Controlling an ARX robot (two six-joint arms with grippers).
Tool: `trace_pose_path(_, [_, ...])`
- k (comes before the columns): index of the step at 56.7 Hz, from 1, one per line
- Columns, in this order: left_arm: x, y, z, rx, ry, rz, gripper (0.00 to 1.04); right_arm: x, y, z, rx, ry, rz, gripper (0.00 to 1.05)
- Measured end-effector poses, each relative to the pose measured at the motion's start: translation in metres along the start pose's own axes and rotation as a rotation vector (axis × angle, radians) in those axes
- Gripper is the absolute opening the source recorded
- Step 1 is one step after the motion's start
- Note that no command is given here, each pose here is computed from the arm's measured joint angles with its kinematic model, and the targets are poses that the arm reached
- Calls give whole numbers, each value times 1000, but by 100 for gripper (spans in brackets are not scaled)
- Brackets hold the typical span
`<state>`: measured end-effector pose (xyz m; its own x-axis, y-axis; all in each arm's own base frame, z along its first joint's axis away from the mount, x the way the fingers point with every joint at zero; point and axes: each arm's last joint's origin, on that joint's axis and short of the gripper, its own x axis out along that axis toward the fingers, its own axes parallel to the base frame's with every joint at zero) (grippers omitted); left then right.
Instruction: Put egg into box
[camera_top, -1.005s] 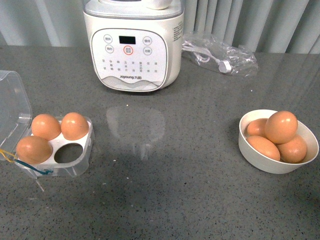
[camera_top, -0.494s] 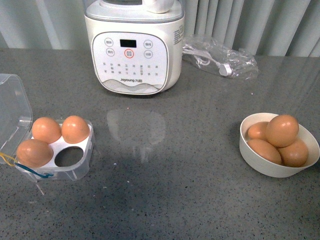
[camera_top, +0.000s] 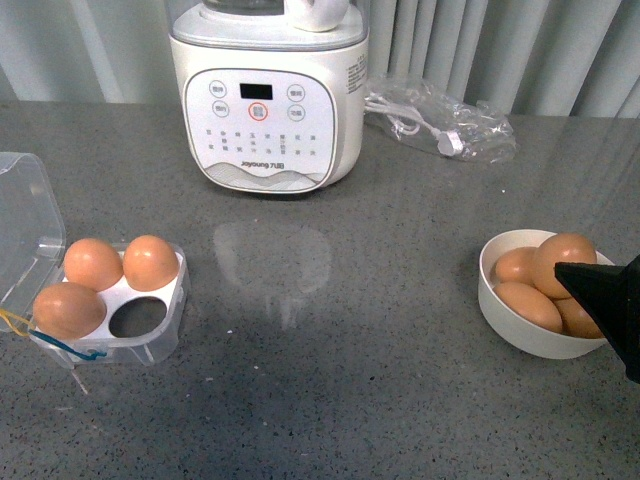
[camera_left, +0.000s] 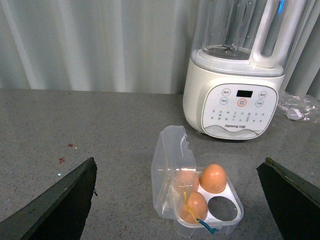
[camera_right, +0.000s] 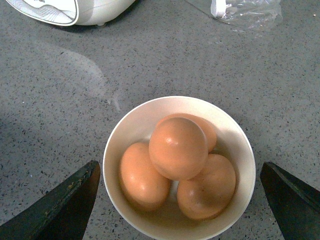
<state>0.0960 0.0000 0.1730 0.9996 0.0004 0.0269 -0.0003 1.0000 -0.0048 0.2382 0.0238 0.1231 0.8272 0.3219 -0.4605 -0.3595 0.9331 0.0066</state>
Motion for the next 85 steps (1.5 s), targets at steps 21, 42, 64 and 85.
trace_pose_path(21, [0, 0, 0, 0, 0, 0, 98, 16, -12, 5, -16, 11, 5, 97])
trace_pose_path(42, [0, 0, 0, 0, 0, 0, 98, 32, -12, 7, -25, 21, 15, 97])
trace_pose_path(64, [0, 0, 0, 0, 0, 0, 98, 42, -12, 9, -12, 31, 49, 81])
trace_pose_path(85, [0, 0, 0, 0, 0, 0, 98, 43, -8, 7, 1, 40, 31, 37])
